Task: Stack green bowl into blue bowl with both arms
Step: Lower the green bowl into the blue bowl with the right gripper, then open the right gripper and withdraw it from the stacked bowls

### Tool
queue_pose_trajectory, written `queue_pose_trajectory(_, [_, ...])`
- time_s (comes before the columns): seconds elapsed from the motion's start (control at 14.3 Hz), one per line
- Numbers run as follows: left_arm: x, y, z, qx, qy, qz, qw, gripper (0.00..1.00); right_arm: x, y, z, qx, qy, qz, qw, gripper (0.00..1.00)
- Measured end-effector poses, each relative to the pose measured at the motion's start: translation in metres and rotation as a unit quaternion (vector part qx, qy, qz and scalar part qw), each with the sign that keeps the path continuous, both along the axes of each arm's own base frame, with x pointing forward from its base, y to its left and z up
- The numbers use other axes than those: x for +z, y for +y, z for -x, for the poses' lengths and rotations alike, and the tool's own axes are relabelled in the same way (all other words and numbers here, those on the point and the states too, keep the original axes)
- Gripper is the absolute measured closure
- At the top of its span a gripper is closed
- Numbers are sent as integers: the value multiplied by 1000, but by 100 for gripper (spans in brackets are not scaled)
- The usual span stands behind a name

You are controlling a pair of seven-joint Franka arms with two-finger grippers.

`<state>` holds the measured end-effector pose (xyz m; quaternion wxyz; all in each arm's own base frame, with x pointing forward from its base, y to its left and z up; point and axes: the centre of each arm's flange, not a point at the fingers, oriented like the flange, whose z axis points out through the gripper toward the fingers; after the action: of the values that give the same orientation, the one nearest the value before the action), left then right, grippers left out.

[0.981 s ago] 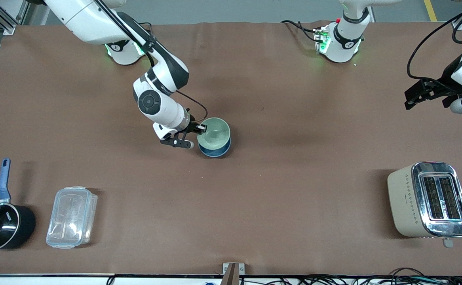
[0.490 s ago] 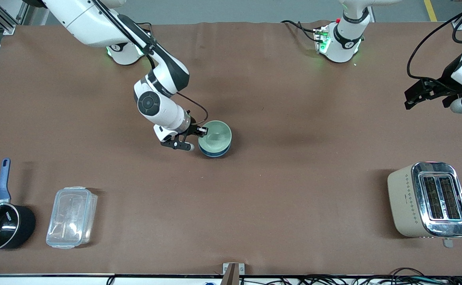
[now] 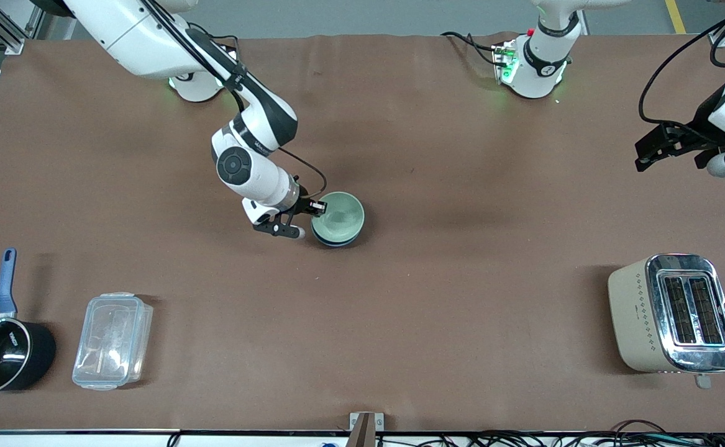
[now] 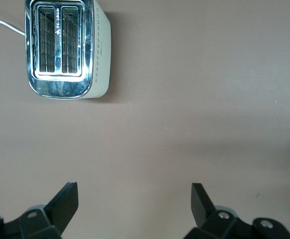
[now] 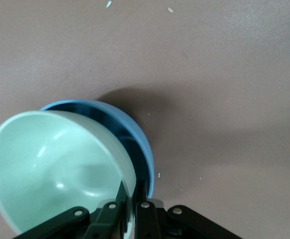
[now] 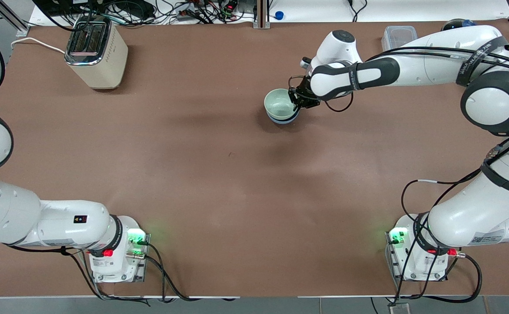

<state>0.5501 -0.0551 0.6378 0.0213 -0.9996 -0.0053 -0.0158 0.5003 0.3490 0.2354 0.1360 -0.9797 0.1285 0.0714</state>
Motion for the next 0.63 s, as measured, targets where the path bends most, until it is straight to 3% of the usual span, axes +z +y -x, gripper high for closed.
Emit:
queue_pose_trajectory(0.21, [0,0,0,0,0,0,1000,0,0,0,0,0,1,1,1000,88])
queue_pose_trajectory(0.63, [0,0,0,-1,0,0,1000,0,28,-3,-7,9,5,15,1000,30])
